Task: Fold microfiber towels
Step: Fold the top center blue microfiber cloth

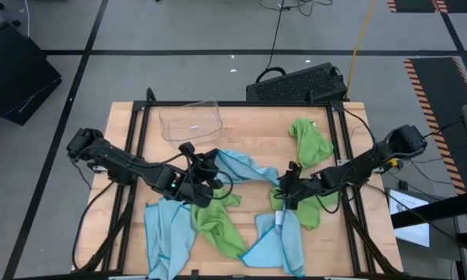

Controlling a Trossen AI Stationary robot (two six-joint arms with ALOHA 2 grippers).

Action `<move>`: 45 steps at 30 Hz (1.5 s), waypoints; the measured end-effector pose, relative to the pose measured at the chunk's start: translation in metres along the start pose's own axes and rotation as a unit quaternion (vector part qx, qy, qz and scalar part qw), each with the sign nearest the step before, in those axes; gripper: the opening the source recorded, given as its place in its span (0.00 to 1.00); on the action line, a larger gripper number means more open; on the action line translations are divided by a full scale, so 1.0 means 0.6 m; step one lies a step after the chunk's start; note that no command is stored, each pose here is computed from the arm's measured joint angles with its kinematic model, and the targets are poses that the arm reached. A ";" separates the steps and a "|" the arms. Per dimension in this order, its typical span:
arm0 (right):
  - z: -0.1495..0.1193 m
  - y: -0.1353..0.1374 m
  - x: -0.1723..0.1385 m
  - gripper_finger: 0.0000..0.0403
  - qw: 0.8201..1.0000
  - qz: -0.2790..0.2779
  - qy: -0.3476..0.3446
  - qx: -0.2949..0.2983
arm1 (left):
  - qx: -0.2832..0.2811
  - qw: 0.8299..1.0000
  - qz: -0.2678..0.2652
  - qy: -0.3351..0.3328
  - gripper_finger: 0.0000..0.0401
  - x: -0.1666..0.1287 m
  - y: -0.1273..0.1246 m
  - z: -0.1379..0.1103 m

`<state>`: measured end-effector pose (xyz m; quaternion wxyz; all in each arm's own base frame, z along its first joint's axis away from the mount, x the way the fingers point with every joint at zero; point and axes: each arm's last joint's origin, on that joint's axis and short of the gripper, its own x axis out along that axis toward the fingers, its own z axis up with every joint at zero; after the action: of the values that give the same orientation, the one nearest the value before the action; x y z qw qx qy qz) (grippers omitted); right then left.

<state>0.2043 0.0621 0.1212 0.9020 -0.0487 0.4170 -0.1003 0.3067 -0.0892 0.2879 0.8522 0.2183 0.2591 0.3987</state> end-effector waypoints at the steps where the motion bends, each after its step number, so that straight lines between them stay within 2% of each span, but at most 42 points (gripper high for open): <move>1: 0.001 -0.001 0.001 0.46 1.000 -0.001 -0.002 0.004 | 0.000 1.000 0.000 0.000 0.03 0.000 0.000 0.000; 7: 0.018 -0.005 0.006 0.40 0.998 0.026 -0.035 0.035 | 0.000 1.000 0.000 0.000 0.02 0.000 0.000 0.000; 13: 0.019 -0.017 0.011 0.36 0.997 0.014 -0.030 0.064 | -0.002 1.000 0.000 0.000 0.03 0.000 0.000 0.000; 28: 0.010 -0.013 0.022 0.29 0.997 0.044 0.002 0.056 | -0.006 1.000 -0.004 0.001 0.01 0.000 -0.001 -0.001; 35: 0.001 -0.023 0.046 0.29 0.999 0.009 0.025 0.047 | -0.009 1.000 -0.004 0.001 0.03 0.000 -0.001 -0.001; 38: 0.000 -0.027 0.049 0.23 0.999 0.005 0.028 0.040 | -0.007 1.000 -0.005 0.001 0.01 0.000 -0.001 -0.001; 43: -0.001 -0.033 0.040 0.06 0.999 -0.019 0.031 0.019 | -0.008 1.000 -0.005 0.001 0.04 0.000 -0.001 -0.001; 45: -0.001 -0.036 0.033 0.02 0.999 -0.027 0.032 0.017 | -0.008 1.000 -0.006 0.001 0.04 0.000 -0.001 -0.001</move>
<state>0.2136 0.0369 0.1098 0.8861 -0.0418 0.4421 -0.1330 0.3069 -0.0894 0.2871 0.8558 0.2094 0.2584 0.3961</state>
